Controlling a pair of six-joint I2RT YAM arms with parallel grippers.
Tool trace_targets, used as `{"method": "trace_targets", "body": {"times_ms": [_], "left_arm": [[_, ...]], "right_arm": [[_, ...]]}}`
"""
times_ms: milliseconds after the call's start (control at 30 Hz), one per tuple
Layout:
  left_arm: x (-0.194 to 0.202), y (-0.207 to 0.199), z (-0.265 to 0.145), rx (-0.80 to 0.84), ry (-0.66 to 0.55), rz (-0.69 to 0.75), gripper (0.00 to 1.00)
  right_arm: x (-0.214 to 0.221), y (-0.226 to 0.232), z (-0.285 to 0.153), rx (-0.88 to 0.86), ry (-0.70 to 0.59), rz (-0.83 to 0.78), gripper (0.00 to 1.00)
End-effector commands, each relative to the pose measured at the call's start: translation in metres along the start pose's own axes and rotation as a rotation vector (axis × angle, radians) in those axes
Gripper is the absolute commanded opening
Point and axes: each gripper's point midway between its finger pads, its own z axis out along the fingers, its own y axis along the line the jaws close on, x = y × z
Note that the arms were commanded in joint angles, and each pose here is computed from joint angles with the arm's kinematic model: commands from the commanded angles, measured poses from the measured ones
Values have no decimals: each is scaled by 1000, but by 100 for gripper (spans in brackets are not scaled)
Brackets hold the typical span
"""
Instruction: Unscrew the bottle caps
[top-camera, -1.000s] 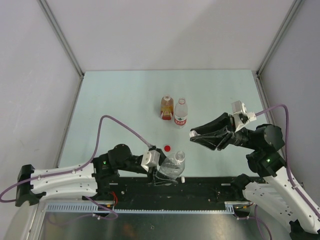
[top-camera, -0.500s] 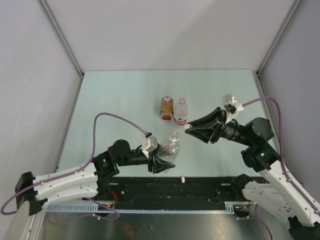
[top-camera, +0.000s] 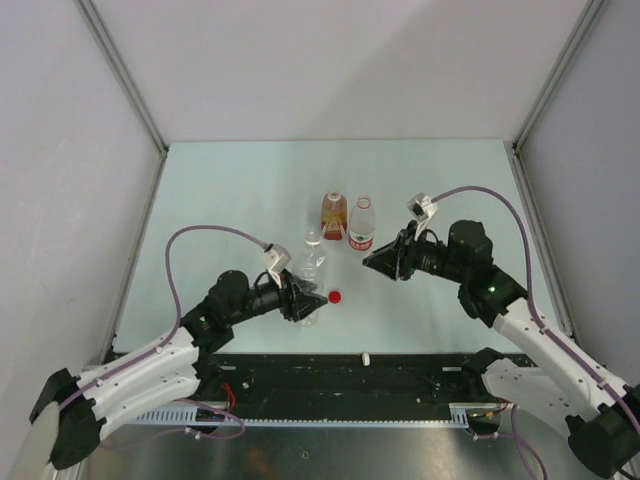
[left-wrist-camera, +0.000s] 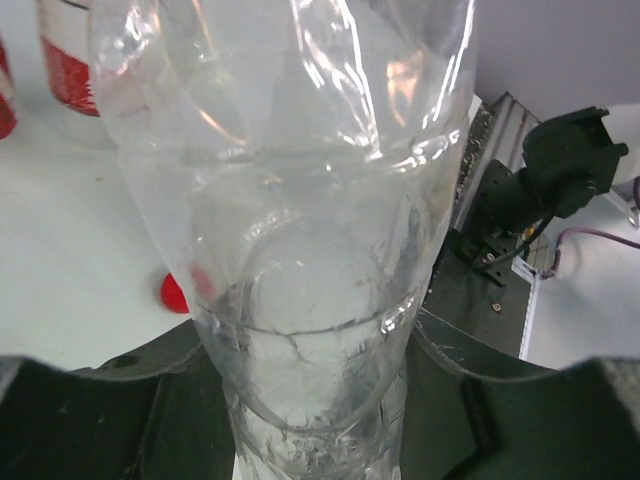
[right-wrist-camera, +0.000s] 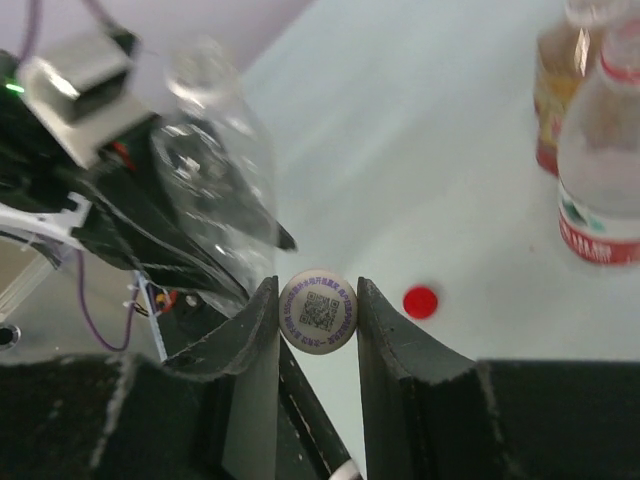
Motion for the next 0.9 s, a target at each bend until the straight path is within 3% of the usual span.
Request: {"method": "trace_targets", "body": {"times_ms": [0, 400, 633, 867], "left_arm": [[-20, 0, -11, 24, -104, -37, 0], [-26, -2, -25, 71, -165, -41, 0], [-27, -7, -24, 101, -156, -40, 0], [-25, -11, -23, 121, -145, -44, 0]], "right_arm": [[31, -35, 7, 110, 59, 55, 0], [113, -99, 19, 293, 193, 164, 0], [148, -129, 20, 412, 287, 213, 6], [165, -137, 25, 429, 330, 242, 34]]}}
